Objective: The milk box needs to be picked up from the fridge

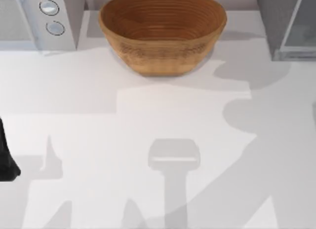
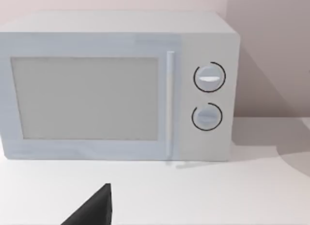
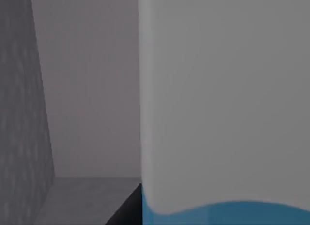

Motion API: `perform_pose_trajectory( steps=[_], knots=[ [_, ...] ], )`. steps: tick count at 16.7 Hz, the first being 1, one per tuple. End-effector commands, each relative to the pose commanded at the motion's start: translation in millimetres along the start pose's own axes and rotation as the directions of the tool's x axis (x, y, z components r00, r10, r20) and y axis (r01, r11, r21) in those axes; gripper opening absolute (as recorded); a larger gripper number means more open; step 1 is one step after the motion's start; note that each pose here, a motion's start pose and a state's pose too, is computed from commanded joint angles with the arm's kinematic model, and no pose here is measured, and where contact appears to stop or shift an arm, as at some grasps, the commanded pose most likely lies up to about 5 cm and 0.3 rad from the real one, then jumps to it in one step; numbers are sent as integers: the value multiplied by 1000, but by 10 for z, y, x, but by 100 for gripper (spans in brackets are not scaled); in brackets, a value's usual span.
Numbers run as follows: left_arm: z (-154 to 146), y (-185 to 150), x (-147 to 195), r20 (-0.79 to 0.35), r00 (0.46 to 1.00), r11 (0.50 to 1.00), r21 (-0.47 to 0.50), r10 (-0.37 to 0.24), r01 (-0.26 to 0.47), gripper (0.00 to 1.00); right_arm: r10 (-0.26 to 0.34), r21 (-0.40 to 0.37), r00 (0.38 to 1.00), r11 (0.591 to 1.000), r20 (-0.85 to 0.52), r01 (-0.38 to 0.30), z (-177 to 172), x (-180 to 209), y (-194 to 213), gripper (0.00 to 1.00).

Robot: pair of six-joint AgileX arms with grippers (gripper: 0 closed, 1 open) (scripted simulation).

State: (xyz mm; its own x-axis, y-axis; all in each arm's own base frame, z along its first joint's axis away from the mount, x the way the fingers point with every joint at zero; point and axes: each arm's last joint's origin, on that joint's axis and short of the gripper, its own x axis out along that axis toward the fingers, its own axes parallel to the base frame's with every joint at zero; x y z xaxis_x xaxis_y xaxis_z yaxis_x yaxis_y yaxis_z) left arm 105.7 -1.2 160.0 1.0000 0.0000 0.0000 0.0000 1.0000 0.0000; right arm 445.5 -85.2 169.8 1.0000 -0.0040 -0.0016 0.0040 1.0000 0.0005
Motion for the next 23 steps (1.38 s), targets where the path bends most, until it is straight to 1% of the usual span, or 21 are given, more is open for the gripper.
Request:
perform_pose_trajectory(
  steps=[5, 7, 9, 14, 16, 19, 21, 23],
  knots=[
    [0, 0, 0, 0, 1000, 1000, 0, 0, 0, 100, -7, 5, 1000, 1000, -22, 7, -65, -554, -6, 0],
    [0, 0, 0, 0, 1000, 1000, 0, 0, 0, 100, -8, 3, 1000, 1000, -13, 8, -54, -708, -4, 0],
    [0, 0, 0, 0, 1000, 1000, 0, 0, 0, 100, -9, 1, 1000, 1000, -6, 9, -41, -768, -5, 0],
    [0, 0, 0, 0, 1000, 1000, 0, 0, 0, 100, -3, 4, 1000, 1000, -13, 3, -40, -769, 25, 0],
    [0, 0, 0, 0, 1000, 1000, 0, 0, 0, 100, -1, 2, 1000, 1000, -12, 1, 52, -837, 74, 0],
    [0, 0, 0, 0, 1000, 1000, 0, 0, 0, 100, 0, -5, 1000, 1000, 4, 0, 321, -1060, 192, 0],
    [0, 0, 0, 0, 1000, 1000, 0, 0, 0, 100, 0, -8, 1000, 1000, 15, 0, 526, -1317, 298, 0],
    [0, 0, 0, 0, 1000, 1000, 0, 0, 0, 100, -1, -8, 1000, 1000, 18, 1, 689, -1667, 420, 0]
  ],
)
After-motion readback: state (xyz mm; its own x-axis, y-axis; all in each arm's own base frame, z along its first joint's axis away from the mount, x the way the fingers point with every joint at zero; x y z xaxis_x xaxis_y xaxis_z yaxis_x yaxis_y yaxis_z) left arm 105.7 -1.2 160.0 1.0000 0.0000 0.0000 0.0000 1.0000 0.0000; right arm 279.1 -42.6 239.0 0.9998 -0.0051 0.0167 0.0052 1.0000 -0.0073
